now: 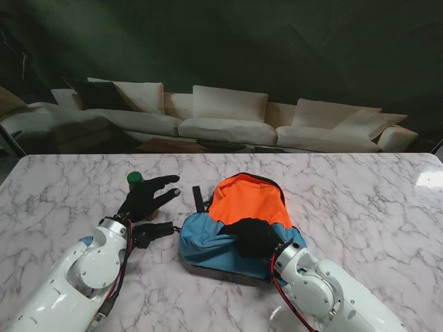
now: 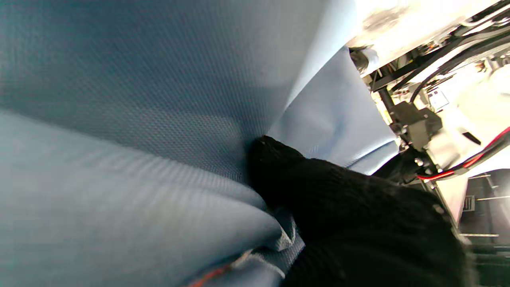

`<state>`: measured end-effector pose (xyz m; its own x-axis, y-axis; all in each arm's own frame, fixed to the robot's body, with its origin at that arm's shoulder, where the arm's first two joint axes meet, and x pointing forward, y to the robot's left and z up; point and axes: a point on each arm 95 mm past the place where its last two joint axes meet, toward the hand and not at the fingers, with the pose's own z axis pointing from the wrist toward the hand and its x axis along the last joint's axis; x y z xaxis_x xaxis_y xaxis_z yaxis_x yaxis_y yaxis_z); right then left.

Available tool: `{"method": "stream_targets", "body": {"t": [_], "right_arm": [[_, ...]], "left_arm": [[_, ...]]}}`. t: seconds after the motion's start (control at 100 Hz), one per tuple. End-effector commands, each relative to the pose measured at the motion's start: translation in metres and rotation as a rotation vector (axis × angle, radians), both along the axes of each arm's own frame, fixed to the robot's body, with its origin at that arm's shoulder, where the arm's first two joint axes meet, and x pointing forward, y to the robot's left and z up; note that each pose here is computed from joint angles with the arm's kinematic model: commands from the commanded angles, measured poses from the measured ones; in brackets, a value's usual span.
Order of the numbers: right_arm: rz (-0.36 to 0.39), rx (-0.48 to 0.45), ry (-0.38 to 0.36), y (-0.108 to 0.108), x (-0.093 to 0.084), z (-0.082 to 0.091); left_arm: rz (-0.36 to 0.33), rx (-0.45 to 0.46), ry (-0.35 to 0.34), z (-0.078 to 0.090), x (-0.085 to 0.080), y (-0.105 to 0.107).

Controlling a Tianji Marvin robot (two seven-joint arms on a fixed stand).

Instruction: Put the umbrella and water cup into the side pockets of the backpack

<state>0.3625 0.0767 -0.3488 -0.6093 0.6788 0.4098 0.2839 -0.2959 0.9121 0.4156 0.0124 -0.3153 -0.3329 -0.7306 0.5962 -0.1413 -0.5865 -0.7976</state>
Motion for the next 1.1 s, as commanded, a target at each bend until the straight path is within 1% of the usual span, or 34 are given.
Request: {"method": "stream_targets", "body": {"t": [0.0,0.16,0.23,0.27,0.32,0.4,0.44,0.6,0.73,0.96,1.09], "right_arm": [[-0.001,-0.010,0.023,-0.001,-0.004,-0.006],[0.031,-0.036,0.063,-0.007,-0.014,-0.020],[0.064,-0.070,0.086,-0.011,-0.018,-0.025],[0.091,-0.120,0.094,-0.014,-0.019,-0.027],[0.119,-0.175,0.099,-0.018,-0.020,-0.027],[0.142,-0.199,0.112,-0.021,-0.020,-0.027],[0.147,-0.204,0.103,-0.022,-0.020,-0.025],[0.161,-0.196,0.050,-0.026,-0.019,-0.013],[0.152,-0.170,0.014,-0.030,-0.018,0.001],[0.077,-0.103,-0.087,-0.044,-0.018,0.026],[0.031,-0.081,-0.153,-0.054,-0.013,0.044]], "left_arm": [[-0.011,0.010,0.012,0.000,0.000,-0.002],[-0.013,0.013,0.012,-0.001,0.001,-0.002],[-0.013,0.014,0.013,-0.001,0.001,-0.002],[-0.013,0.014,0.013,-0.001,0.001,-0.003],[-0.015,0.016,0.014,-0.001,0.001,-0.003],[-0.016,0.017,0.014,-0.001,0.001,-0.003],[-0.016,0.017,0.014,-0.001,0.001,-0.003],[-0.016,0.020,0.012,-0.001,0.002,-0.003],[-0.015,0.019,0.012,-0.001,0.002,-0.003],[-0.012,0.017,0.009,-0.002,0.002,-0.002],[-0.016,0.017,0.011,-0.002,0.002,-0.003]]}}
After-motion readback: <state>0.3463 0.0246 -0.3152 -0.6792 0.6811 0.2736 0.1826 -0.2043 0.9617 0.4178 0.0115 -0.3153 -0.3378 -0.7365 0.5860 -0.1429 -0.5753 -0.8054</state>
